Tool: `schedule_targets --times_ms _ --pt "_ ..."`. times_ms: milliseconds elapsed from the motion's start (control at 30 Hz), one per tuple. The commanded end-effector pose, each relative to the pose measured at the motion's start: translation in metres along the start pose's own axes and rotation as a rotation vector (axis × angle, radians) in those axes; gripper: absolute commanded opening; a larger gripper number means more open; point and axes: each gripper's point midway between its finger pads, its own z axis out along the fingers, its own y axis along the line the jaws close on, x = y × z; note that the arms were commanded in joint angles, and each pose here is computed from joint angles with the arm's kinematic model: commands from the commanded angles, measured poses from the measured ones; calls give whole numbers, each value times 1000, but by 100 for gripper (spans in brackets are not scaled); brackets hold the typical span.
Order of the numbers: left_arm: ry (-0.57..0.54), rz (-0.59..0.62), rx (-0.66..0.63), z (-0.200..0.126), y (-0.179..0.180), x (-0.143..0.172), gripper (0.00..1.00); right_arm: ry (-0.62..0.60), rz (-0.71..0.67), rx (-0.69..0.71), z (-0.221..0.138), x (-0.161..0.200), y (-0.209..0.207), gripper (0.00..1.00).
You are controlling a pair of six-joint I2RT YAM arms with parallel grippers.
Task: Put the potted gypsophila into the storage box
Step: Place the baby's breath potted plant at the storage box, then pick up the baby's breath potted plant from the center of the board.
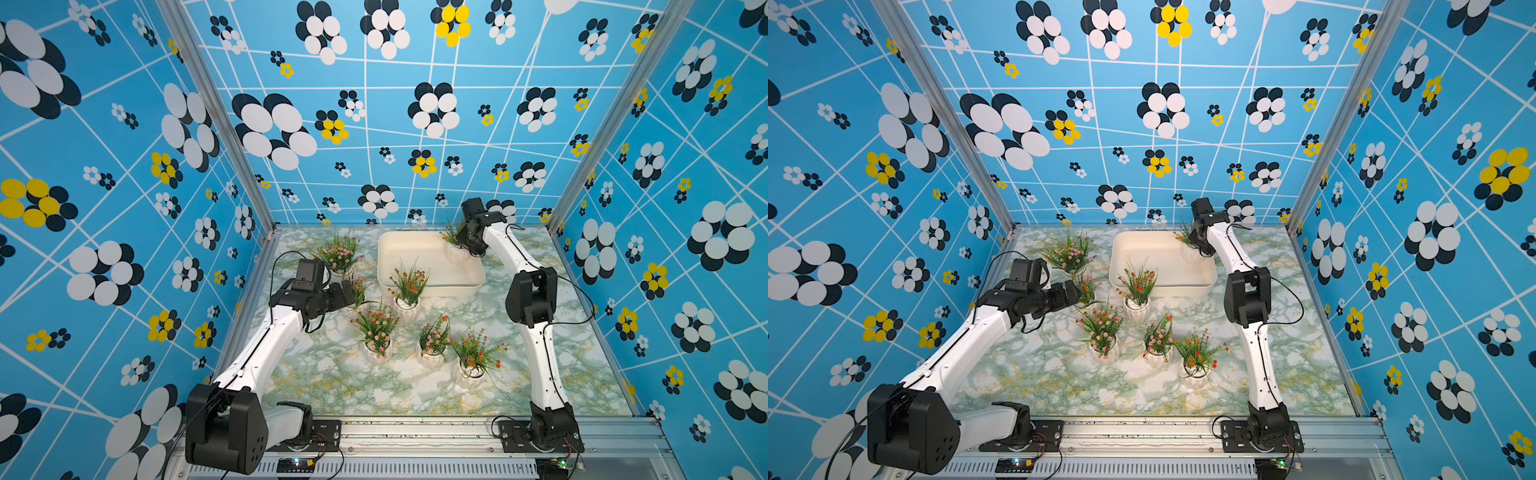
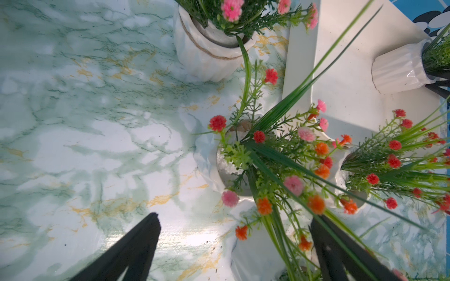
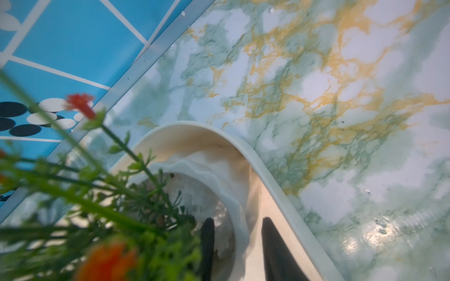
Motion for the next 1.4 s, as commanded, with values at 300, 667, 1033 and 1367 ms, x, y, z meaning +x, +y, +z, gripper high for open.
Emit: schedule_targets --times_ms 300,667,1033,1367 --pt "25 -12 -48 -17 13 18 99 -145 -121 -179 -109 -32 9 66" --pt "74 -114 -204 -23 48 45 99 -90 -277 -149 -125 29 -57 99" --pt "-88 -335 -311 -54 99 26 99 -58 -333 -55 -126 88 -138 99" --pt "18 -318 -111 -16 73 21 98 -7 -274 -58 -110 110 -152 99"
